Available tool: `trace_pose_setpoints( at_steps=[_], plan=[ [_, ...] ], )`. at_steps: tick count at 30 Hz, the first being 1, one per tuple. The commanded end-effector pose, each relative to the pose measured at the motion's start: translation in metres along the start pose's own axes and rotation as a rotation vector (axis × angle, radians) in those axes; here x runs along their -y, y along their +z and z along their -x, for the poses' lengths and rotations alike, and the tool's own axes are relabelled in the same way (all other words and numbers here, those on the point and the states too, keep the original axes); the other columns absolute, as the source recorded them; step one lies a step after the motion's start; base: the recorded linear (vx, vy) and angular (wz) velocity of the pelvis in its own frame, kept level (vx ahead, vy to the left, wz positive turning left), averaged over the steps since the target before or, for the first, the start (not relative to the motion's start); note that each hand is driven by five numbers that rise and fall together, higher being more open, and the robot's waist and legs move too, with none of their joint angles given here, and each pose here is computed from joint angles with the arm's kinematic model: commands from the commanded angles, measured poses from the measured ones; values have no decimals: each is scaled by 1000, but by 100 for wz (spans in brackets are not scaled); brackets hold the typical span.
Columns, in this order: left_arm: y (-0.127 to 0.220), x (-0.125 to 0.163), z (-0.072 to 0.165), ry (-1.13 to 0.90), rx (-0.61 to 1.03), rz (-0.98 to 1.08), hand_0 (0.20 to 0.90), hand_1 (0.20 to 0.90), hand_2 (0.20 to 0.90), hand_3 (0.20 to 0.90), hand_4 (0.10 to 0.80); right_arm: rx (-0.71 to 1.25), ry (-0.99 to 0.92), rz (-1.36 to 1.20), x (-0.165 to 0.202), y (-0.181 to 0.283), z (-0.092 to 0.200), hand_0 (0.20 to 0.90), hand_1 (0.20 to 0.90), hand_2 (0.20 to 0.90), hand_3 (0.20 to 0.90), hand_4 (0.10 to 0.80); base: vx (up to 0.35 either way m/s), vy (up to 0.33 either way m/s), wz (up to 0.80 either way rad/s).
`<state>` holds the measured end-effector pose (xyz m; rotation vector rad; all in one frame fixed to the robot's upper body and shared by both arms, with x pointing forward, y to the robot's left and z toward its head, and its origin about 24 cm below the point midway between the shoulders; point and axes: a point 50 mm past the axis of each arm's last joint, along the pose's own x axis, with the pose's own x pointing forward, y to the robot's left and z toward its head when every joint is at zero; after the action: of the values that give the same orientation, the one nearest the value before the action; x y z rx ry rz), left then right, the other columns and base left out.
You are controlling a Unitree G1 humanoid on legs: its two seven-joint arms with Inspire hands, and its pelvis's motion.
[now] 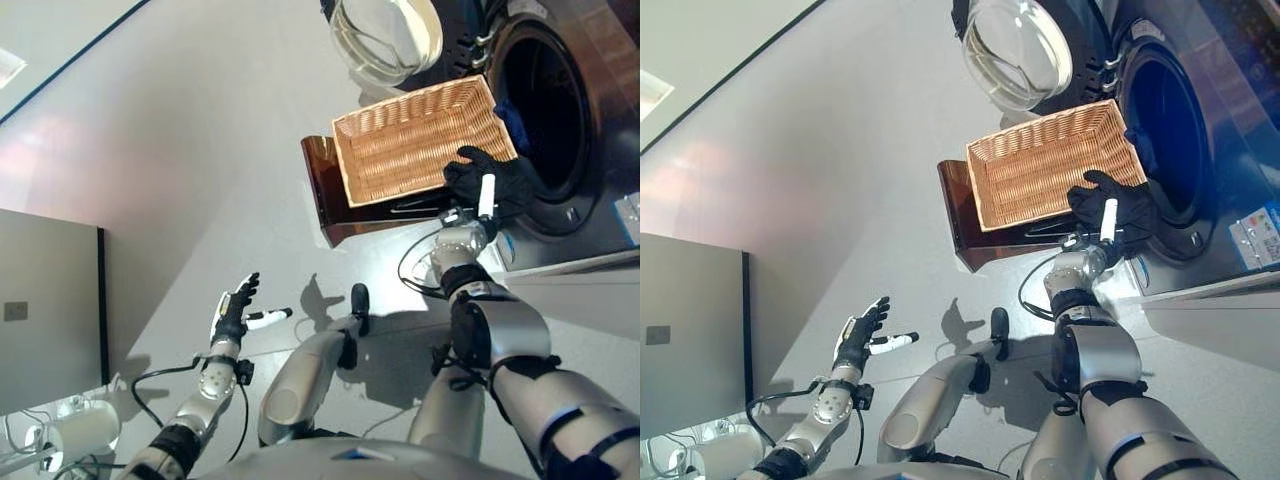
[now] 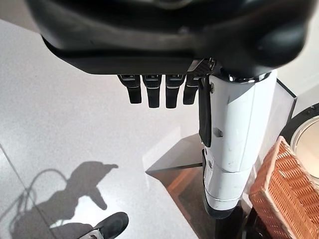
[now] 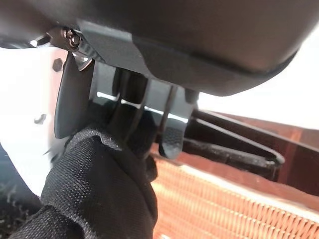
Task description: Pick up the clothes and place them into the washing machine
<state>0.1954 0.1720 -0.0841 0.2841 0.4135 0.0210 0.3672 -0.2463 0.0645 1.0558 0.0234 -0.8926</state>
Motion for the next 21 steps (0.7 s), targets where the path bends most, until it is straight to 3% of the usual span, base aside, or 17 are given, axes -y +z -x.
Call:
trace_pose_setpoints(
  at_steps=[1,7,8,9,10,15,21],
  plan=[
    [9,-18,-1,55,71,33,900,900,900,900,800,258,349,-13,-97,70,19,200,200,200,200,300,5,-65,4],
    [13,-20,0,42,89,55,900,900,900,900,800,473,469,4,-155,150,41,200,200,200,200,300,25,-37,6],
    [15,-20,0,40,97,64,900,900,900,900,800,564,507,-4,-170,180,54,230,230,230,230,322,24,-22,6],
    [16,-19,-1,38,100,66,900,900,900,900,800,567,508,-3,-171,182,55,296,296,296,296,369,42,-27,5],
    [16,-19,-1,30,101,60,900,900,900,900,800,648,534,-30,-184,210,70,900,900,900,900,800,24,-12,5],
    [14,-14,0,9,91,72,900,900,900,900,800,657,507,-20,-176,216,64,900,900,900,900,800,43,3,-1],
    [9,-9,2,32,61,132,900,900,900,900,800,547,432,38,-151,178,39,900,900,900,900,800,8,43,-11]
  ],
)
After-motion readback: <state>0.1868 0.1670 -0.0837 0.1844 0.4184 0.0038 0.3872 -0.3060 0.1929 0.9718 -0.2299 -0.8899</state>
